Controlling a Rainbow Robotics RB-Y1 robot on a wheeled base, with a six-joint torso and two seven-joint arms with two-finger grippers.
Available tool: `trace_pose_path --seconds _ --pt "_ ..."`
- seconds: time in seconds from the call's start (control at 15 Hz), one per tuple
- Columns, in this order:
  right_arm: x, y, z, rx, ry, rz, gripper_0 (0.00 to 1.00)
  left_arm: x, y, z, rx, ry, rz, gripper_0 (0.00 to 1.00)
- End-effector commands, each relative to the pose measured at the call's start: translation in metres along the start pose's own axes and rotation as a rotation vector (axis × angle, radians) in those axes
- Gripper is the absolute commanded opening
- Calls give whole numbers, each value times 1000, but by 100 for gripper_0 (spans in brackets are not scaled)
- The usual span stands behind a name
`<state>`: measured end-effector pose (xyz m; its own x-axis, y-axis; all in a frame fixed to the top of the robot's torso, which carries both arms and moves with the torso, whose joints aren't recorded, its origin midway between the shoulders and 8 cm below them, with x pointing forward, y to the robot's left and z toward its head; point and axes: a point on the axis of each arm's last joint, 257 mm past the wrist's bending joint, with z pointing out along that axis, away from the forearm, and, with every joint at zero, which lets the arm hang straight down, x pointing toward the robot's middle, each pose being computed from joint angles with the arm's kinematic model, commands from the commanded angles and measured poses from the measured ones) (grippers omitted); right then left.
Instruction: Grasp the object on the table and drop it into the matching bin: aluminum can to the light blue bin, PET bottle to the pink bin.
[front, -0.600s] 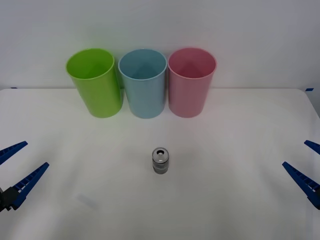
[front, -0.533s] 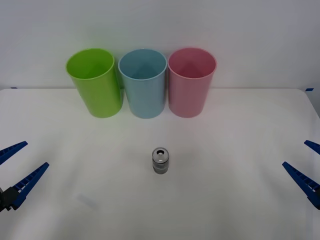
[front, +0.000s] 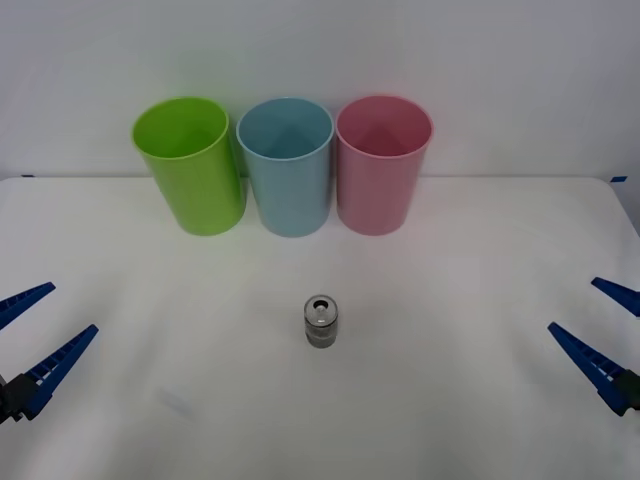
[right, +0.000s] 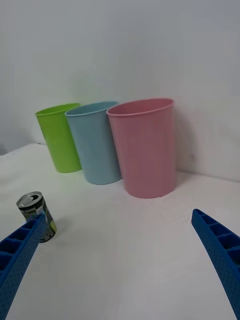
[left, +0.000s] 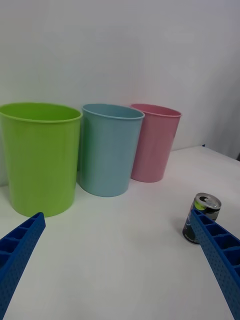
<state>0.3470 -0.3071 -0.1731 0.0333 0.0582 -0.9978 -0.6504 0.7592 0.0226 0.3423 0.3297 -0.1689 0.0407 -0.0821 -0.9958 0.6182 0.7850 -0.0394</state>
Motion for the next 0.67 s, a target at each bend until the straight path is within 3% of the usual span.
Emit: trace_pose_path --seconds 0.07,0.47,0.67 --pt "15 11 10 -29 31 6 100 0 0 0 0 0 0 100" --pt "51 36 33 -83 64 70 100 0 0 0 0 0 0 100" --pt "65 42 43 -111 75 65 100 0 0 0 0 0 0 100"
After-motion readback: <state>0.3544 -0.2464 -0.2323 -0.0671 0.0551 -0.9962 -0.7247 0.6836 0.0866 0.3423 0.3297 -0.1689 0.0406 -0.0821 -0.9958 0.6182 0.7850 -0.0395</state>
